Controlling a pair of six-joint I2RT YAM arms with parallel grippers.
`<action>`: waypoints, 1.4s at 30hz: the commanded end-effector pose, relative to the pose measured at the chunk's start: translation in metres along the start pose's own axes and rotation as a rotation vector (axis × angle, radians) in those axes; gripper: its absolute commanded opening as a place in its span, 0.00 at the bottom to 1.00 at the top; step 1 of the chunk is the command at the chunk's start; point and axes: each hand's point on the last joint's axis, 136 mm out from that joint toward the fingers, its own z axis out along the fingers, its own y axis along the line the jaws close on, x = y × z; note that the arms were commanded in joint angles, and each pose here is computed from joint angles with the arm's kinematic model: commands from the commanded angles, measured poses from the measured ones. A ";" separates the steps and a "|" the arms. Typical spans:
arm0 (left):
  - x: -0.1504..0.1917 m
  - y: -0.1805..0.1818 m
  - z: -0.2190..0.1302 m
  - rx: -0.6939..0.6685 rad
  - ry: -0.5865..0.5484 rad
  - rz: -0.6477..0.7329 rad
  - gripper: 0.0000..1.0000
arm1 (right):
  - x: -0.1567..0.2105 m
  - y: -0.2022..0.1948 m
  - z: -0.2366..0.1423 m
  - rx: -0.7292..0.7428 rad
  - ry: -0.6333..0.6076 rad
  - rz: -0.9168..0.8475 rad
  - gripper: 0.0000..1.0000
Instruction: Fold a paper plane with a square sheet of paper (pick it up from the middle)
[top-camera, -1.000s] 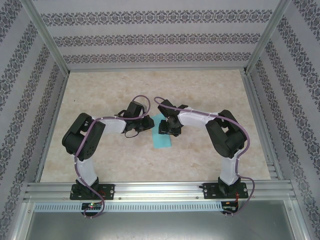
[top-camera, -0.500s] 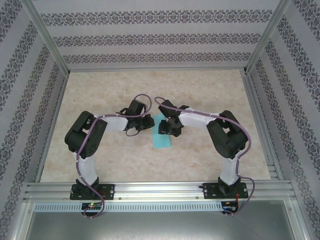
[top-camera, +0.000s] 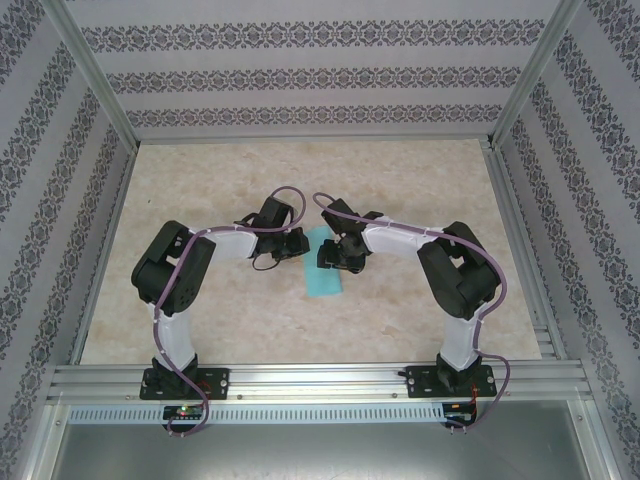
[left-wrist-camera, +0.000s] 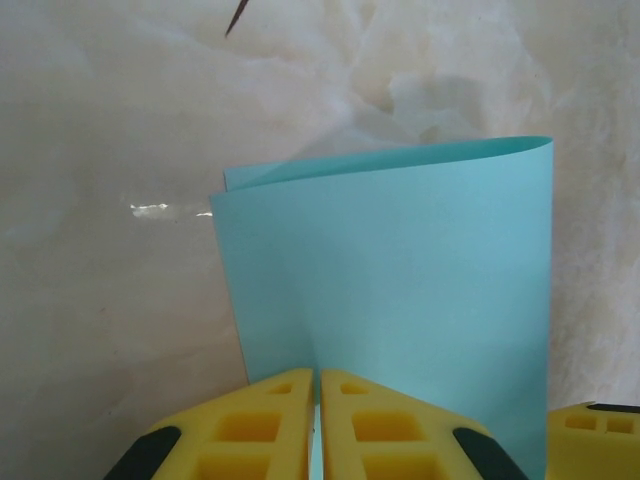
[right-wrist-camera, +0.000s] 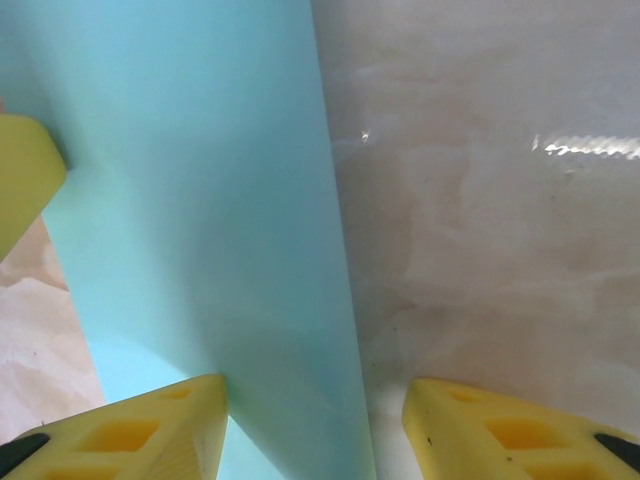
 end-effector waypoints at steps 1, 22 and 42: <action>0.007 0.015 0.006 -0.061 0.032 0.010 0.13 | 0.023 -0.031 0.020 0.089 0.081 0.005 0.52; -0.002 -0.003 0.004 -0.034 0.034 0.074 0.14 | 0.037 -0.056 0.044 0.190 0.120 0.087 0.51; -0.008 -0.017 -0.001 0.014 0.014 0.083 0.16 | 0.045 -0.071 0.053 0.228 0.144 0.149 0.51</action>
